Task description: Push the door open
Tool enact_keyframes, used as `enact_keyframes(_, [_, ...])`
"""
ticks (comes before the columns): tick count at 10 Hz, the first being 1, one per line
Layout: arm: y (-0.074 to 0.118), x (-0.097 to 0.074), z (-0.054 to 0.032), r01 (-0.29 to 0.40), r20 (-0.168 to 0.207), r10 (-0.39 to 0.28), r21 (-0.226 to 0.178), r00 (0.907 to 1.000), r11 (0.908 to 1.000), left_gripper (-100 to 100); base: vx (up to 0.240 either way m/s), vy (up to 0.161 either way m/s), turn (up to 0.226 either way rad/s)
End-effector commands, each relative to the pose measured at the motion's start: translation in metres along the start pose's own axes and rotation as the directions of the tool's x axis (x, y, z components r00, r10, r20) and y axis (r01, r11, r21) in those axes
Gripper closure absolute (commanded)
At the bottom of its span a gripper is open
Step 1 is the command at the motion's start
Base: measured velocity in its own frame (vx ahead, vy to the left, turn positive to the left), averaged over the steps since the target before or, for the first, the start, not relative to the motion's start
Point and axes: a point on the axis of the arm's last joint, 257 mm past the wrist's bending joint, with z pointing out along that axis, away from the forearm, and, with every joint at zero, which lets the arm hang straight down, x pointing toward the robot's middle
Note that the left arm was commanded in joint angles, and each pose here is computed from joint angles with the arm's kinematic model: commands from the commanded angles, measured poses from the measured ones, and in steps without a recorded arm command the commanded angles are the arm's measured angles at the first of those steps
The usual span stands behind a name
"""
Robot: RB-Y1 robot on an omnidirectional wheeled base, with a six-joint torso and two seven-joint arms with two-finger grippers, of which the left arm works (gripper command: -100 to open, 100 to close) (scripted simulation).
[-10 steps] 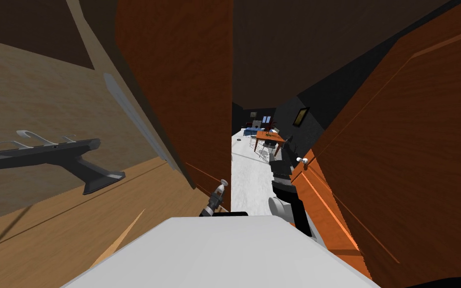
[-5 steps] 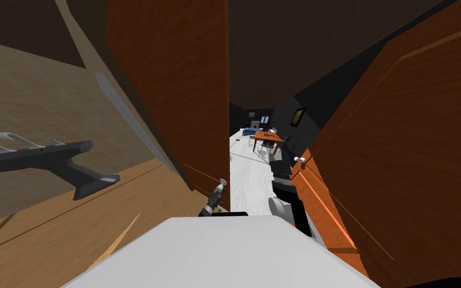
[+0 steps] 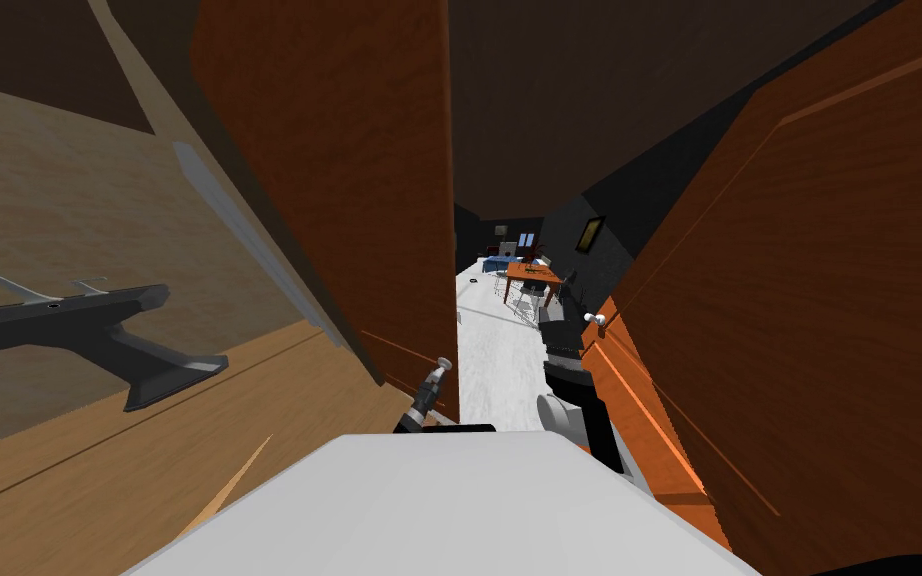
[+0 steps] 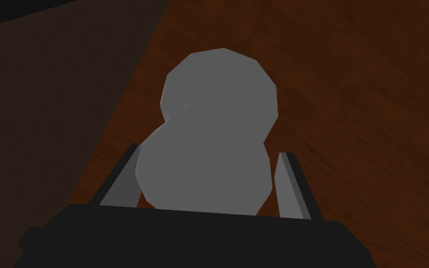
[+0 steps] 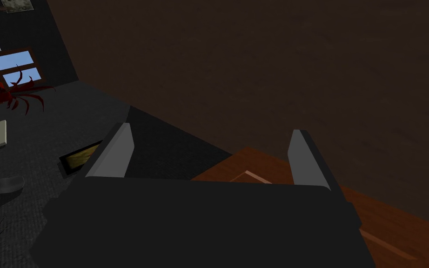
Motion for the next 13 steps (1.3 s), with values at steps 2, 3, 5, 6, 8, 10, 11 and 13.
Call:
enact_keyframes(2, [0.019, -0.017, 0.002, 0.094, 0.043, -0.093, -0.029, 0.9947, 0.9951, 100, 0.033, -0.021, -0.049])
enact_keyframes(3, [0.019, -0.017, 0.002, 0.11, 0.044, -0.109, -0.028, 0.9931, 0.9935, 100, 0.035, -0.019, -0.025])
enact_keyframes(5, [0.023, -0.021, 0.0027, 0.161, 0.058, -0.159, -0.034, 0.9857, 0.9864, 100, 0.026, -0.023, -0.026])
enact_keyframes(6, [0.028, -0.025, 0.0037, 0.212, 0.074, -0.209, -0.038, 0.9751, 0.9764, 100, 0.019, -0.011, -0.054])
enact_keyframes(8, [0.032, -0.029, 0.0047, 0.265, 0.091, -0.26, -0.042, 0.9613, 0.9635, 100, 0.029, -0.004, -0.02])
enact_keyframes(10, [0.037, -0.033, 0.0055, 0.32, 0.108, -0.314, -0.043, 0.9434, 0.9466, 100, 0.033, 0.002, -0.017])
enact_keyframes(11, [0.041, -0.037, 0.0063, 0.354, 0.125, -0.347, -0.045, 0.9296, 0.934, 100, 0.044, -0.005, -0.053])
enact_keyframes(13, [0.04, -0.037, -0.0011, 0.252, 0.105, -0.246, -0.044, 0.9635, 0.9668, -100, -0.018, -0.03, 0.061])
